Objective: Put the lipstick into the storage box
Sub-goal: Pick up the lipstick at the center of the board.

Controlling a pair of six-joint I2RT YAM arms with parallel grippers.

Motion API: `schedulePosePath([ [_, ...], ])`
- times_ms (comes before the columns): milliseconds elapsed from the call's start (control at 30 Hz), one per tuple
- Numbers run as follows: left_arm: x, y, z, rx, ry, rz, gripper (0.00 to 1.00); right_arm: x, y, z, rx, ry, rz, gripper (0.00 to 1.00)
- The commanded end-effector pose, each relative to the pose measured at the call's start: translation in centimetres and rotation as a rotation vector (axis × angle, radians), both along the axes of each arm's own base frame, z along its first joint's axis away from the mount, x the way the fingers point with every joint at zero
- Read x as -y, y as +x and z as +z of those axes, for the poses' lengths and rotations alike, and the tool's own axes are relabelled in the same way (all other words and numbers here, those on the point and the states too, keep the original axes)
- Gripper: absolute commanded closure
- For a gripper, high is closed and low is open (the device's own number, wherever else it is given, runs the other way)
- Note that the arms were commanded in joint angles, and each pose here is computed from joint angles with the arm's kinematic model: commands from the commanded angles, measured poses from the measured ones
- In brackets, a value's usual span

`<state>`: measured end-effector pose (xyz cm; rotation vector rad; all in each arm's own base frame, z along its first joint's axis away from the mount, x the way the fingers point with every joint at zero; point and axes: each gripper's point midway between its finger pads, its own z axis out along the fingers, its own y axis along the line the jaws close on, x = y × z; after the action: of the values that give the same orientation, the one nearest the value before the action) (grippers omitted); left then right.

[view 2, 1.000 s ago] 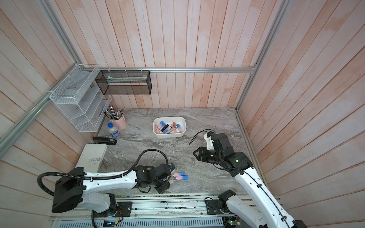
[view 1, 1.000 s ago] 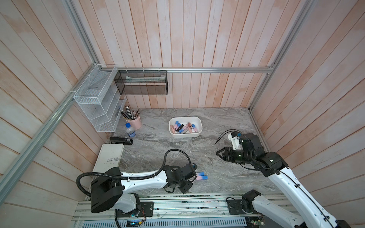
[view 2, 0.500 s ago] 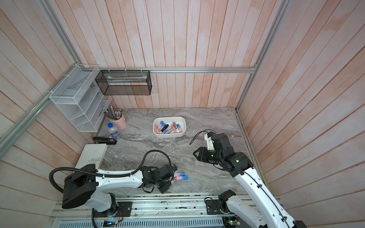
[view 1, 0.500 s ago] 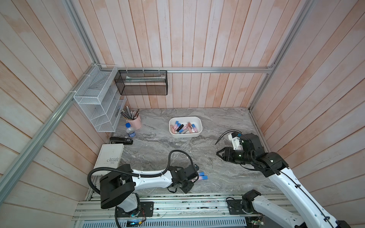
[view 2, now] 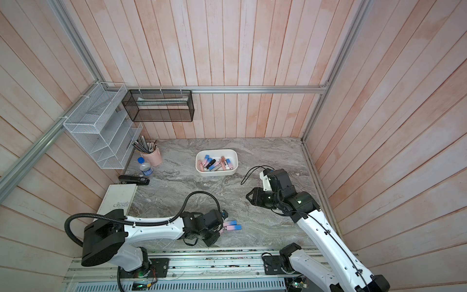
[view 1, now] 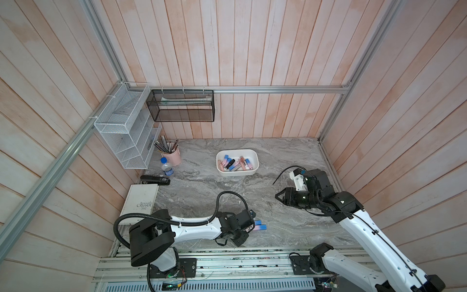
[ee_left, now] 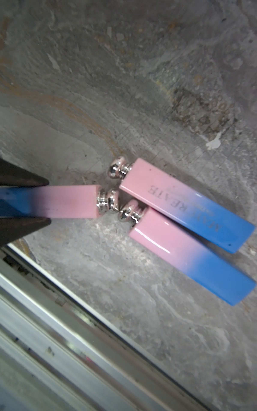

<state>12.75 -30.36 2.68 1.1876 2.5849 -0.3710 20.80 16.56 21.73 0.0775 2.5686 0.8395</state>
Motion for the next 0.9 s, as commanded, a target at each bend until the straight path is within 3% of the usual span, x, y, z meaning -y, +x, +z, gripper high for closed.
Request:
schedulePosePath([
  [0,-1.0,-0.1,-1.7,-0.031,0.067,-0.014,0.78,-0.4,0.3,0.1,0.007,0.001,0.020,0.54],
  [200,-1.6,0.5,-1.0,-0.033,0.079,-0.006,0.84,-0.7,1.3,0.3,0.012,-0.016,0.022,0.54],
  [400,-2.5,3.9,3.1,0.009,0.016,0.076,0.84,-1.2,2.3,0.5,0.013,-0.021,0.034,0.54],
  [600,-3.6,11.3,7.8,0.092,-0.063,0.180,0.81,-1.4,4.0,-0.2,0.011,-0.019,0.040,0.54],
  [867,-3.2,23.4,12.3,0.224,-0.129,0.256,0.80,-1.4,7.0,-0.3,0.033,-0.004,0.035,0.54],
])
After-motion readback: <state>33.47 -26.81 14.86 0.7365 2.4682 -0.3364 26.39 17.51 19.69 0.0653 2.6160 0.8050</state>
